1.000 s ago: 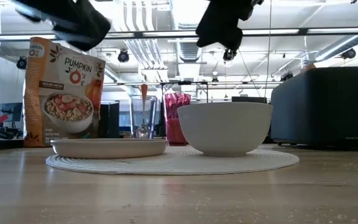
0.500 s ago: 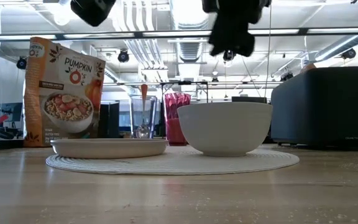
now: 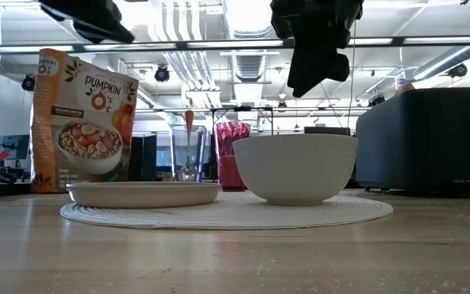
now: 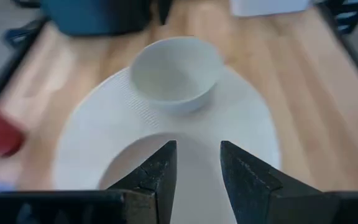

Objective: Arrange a breakfast setting
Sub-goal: Put the red cup on the white table mat to the top right of the gray plate

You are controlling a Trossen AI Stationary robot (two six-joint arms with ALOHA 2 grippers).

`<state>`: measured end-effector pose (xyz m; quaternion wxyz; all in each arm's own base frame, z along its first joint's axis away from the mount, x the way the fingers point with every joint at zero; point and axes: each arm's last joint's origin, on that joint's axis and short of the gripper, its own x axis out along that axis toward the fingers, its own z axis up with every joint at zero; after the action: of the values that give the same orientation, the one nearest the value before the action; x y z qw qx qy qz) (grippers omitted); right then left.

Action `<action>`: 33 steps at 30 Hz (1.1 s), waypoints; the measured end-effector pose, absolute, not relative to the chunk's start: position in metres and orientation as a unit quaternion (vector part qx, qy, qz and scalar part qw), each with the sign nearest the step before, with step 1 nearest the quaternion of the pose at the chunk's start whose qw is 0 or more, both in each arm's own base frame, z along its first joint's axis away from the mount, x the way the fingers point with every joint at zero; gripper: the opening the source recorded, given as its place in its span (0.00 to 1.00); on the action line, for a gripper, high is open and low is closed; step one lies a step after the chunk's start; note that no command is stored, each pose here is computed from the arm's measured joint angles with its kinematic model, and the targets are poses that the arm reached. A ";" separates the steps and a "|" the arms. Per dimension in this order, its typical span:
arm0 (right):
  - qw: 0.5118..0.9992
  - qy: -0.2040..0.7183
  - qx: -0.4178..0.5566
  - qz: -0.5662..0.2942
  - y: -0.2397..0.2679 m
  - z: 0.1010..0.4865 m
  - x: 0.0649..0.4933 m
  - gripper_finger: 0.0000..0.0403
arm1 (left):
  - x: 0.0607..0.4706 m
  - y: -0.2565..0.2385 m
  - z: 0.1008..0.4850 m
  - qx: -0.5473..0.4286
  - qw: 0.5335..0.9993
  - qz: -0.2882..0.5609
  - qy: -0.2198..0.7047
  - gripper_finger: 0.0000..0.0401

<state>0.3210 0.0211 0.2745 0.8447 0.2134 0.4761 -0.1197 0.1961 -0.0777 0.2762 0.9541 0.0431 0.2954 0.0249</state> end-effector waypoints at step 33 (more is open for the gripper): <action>0.859 0.493 0.123 -0.056 0.017 0.274 0.320 0.30 | 0.228 0.006 0.317 0.194 0.872 0.039 0.447 0.27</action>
<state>0.3202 0.0168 0.2742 0.8594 0.1233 0.4930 -0.0556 0.2285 0.0057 0.3167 0.8725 0.1940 0.4467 0.0393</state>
